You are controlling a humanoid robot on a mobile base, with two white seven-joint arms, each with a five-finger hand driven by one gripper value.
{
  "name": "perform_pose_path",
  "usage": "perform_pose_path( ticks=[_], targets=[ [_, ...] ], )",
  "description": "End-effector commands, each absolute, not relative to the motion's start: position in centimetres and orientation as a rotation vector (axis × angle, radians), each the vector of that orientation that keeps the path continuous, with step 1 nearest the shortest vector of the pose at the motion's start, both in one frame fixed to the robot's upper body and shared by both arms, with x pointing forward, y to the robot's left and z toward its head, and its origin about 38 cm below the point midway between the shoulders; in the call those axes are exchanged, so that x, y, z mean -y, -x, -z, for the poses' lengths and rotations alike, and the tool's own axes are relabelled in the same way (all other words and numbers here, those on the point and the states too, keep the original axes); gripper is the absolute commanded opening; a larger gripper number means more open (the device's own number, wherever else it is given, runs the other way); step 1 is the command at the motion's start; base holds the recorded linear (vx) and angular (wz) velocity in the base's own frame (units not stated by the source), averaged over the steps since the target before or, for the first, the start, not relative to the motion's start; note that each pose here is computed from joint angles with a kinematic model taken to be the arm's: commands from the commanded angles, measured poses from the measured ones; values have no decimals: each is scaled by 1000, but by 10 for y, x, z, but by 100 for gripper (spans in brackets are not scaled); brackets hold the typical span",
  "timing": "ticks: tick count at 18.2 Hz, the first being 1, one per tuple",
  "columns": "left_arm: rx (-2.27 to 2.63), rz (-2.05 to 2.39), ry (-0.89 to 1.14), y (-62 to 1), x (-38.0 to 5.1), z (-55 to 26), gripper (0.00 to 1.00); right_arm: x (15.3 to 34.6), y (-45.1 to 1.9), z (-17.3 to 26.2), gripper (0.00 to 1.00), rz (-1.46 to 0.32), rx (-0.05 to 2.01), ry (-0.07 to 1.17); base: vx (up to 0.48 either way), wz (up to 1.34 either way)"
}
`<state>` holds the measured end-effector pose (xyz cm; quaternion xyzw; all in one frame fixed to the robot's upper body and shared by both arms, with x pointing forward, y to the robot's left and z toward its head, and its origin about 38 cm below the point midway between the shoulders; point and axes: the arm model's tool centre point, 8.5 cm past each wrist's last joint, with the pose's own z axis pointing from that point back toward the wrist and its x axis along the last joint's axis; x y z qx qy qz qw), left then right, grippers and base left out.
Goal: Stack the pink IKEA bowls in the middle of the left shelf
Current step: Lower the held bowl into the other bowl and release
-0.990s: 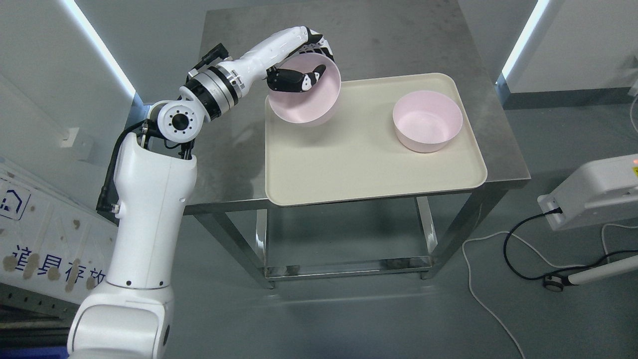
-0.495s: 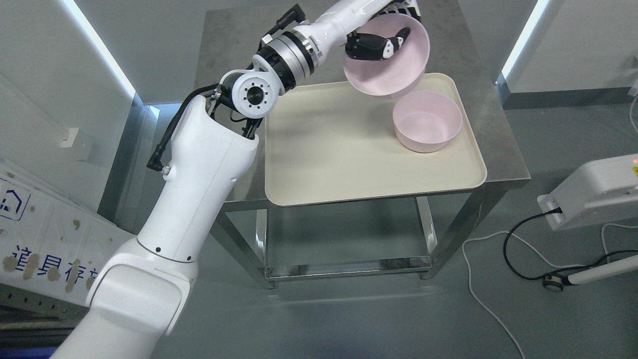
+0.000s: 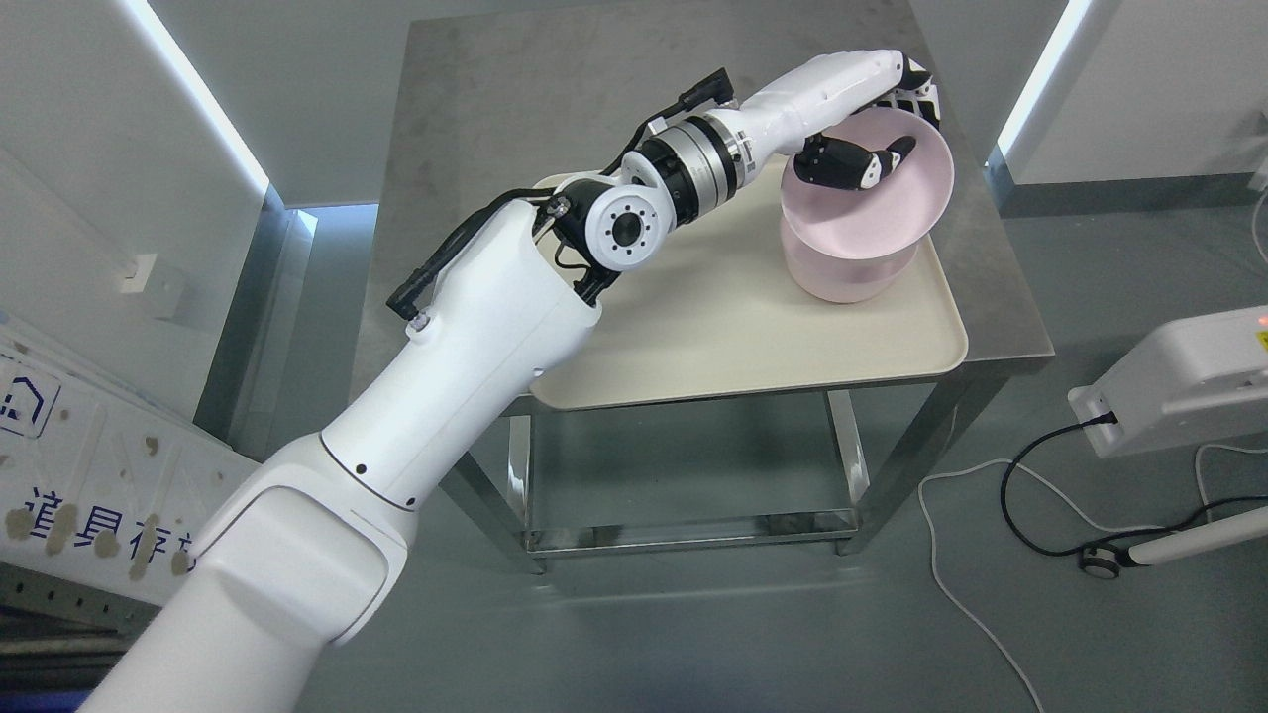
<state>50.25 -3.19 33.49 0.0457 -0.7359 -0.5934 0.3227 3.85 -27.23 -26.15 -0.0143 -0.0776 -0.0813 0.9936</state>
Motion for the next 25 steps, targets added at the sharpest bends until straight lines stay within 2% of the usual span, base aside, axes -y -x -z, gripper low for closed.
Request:
perform_pose_path(
  ticks=[1,8,12,14,15,16,19,21,25],
  targets=[
    [1745,1628,-173,-523,28,-285,3,283,-39,260,100,162,157,46,0,0],
    [1769,1556,-193,-533,17,-295,6,283,-39,260,100,161,157,46,0,0],
    [1811,1509,-183,-534,13,-306,23,283,-39,260,100,161,157,46,0,0],
    [1833,1467,-182,-538,7,-315,41,283,-39,260,100,161,157,46,0,0],
    [1846,1440,-180,-540,3,-320,45,283,-39,260,100,161,157,46,0,0],
    [1864,1412,-178,-542,-1,-326,52,283,-39,260,100,161,157,46,0,0],
    [2043,1234,-170,-535,-14,-369,80,283,-39,260,100,161,157,46,0,0],
    [2153,1130,-90,-516,-25,-385,87,283,-38,260,100,161,155,46,0,0],
    [2133,1263,161,-455,-25,-338,88,283,-39,260,100,161,157,46,0,0]
  ],
)
